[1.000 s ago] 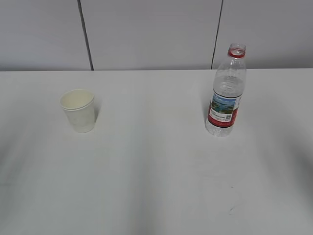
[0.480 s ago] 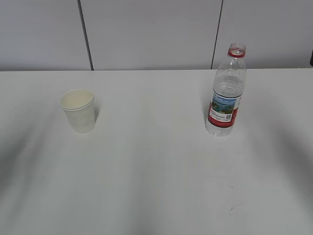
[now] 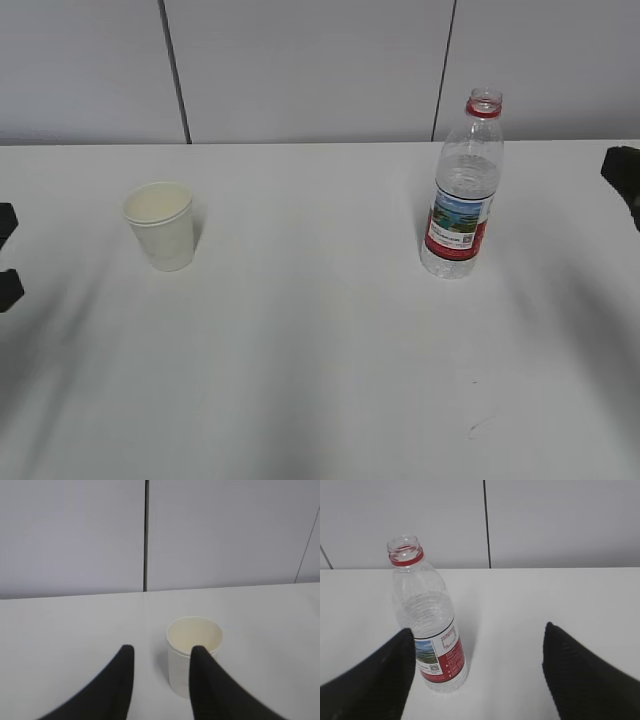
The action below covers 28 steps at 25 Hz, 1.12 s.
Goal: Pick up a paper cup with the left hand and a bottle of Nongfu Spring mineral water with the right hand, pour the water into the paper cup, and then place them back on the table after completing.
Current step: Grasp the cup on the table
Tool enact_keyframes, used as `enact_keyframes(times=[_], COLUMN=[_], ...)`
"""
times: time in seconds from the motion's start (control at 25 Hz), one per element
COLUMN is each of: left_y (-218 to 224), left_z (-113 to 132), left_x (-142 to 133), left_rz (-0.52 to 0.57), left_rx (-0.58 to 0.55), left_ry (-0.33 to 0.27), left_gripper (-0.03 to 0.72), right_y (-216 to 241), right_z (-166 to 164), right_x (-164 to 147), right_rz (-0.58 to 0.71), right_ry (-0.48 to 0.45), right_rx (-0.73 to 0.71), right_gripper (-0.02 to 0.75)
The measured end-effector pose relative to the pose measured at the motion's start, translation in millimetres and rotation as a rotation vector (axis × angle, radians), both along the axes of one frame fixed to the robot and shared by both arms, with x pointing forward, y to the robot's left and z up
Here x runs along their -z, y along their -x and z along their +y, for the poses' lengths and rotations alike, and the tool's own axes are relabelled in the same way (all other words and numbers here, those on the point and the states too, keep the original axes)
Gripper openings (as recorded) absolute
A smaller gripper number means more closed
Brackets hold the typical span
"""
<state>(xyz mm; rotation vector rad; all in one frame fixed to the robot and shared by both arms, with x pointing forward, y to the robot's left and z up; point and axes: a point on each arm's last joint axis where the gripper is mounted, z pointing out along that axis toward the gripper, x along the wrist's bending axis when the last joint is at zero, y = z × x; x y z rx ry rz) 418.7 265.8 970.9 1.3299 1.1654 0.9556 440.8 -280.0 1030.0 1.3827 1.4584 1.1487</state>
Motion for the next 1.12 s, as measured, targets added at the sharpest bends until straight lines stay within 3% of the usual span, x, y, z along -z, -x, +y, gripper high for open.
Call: enact_keyframes(times=[0.68,0.8,1.0,1.12], left_y=[-20,-23,-38,-51], left_z=[-9,-12,-18,-20], left_x=[45,63,81,84], left_rz=[0.086,0.168,0.227,0.220], left_rx=[0.065,0.091,0.124,0.125], left_ry=[-0.026,-0.044,-0.060,-0.059], left_gripper=[0.268,0.350,0.576,0.619], right_y=[-17,-19,-20,-20], right_z=[4,4,4,4], right_x=[7,6,2,0], right_rz=[-0.144,-0.181,-0.226,-0.248], right_ry=[0.026,0.023,0.017,0.015], right_rx=[-0.031,-0.033,-0.033,-0.033], right_gripper=[0.586,0.586,0.585,0.585])
